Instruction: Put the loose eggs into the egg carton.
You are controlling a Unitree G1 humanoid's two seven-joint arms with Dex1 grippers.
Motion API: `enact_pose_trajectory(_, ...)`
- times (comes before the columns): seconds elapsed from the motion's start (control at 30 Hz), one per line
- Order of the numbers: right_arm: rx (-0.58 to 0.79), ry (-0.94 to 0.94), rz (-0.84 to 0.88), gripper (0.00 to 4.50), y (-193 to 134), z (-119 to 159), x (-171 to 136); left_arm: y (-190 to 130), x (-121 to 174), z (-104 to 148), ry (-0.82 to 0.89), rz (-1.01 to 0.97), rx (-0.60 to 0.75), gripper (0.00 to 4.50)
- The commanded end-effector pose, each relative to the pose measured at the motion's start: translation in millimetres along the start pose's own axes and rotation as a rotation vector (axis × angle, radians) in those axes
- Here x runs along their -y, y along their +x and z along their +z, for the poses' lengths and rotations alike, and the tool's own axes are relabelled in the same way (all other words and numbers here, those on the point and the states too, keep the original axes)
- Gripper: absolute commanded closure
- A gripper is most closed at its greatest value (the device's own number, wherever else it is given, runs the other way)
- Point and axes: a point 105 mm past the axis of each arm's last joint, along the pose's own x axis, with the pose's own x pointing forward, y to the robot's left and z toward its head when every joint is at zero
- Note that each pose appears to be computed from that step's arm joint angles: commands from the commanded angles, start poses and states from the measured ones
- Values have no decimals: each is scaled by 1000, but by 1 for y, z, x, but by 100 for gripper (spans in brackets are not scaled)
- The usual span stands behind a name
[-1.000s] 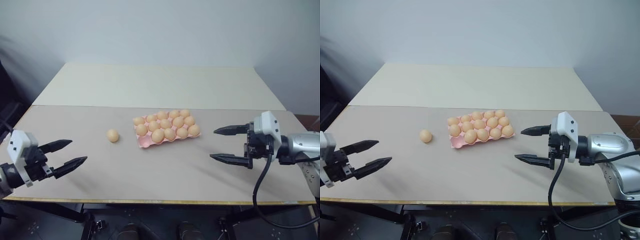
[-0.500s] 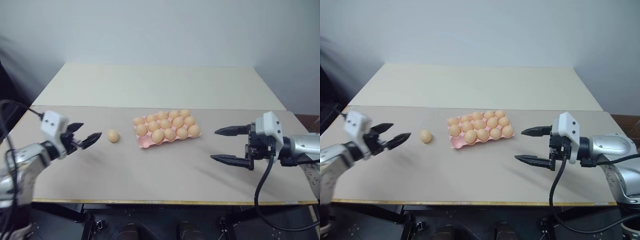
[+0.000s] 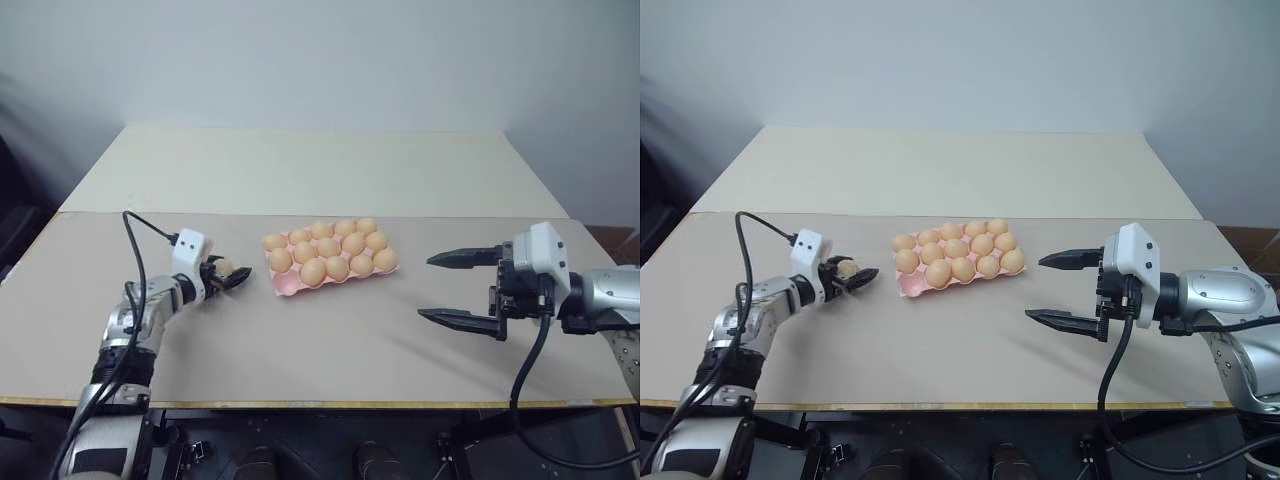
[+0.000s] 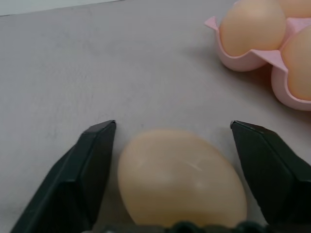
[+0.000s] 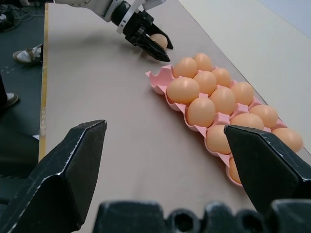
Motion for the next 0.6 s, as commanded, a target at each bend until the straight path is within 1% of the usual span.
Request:
enact_pose_trajectory(0.03,24,-44,-28,0,-5,12,3,-2,1,8,44,-4,27,154)
enact_pose_trajectory(0.1,25,-46,-33,0,-5,12,4,-4,2,7,47,-6,27,216)
enact_pose_trajectory(0.17,26,-46,-32,0,-5,13,4,-6,1,10,65,4,31,240)
enact_pose_trajectory(0.3,28,-44,-29,0,-4,12,5,-10,16,42,123,-57,125,242)
enact_pose_trajectory(0.37,29,-44,-26,0,-3,12,5,-10,36,64,144,-150,201,242)
enact_pose_trajectory(0.43,30,-44,-24,0,-1,11,5,-8,59,81,151,-243,257,242)
enact_pose_trajectory(0.5,31,-44,-24,0,-1,11,4,-3,77,86,138,-309,275,242)
enact_pose_trajectory(0.6,31,-44,-25,0,0,11,3,6,99,80,137,-392,256,242)
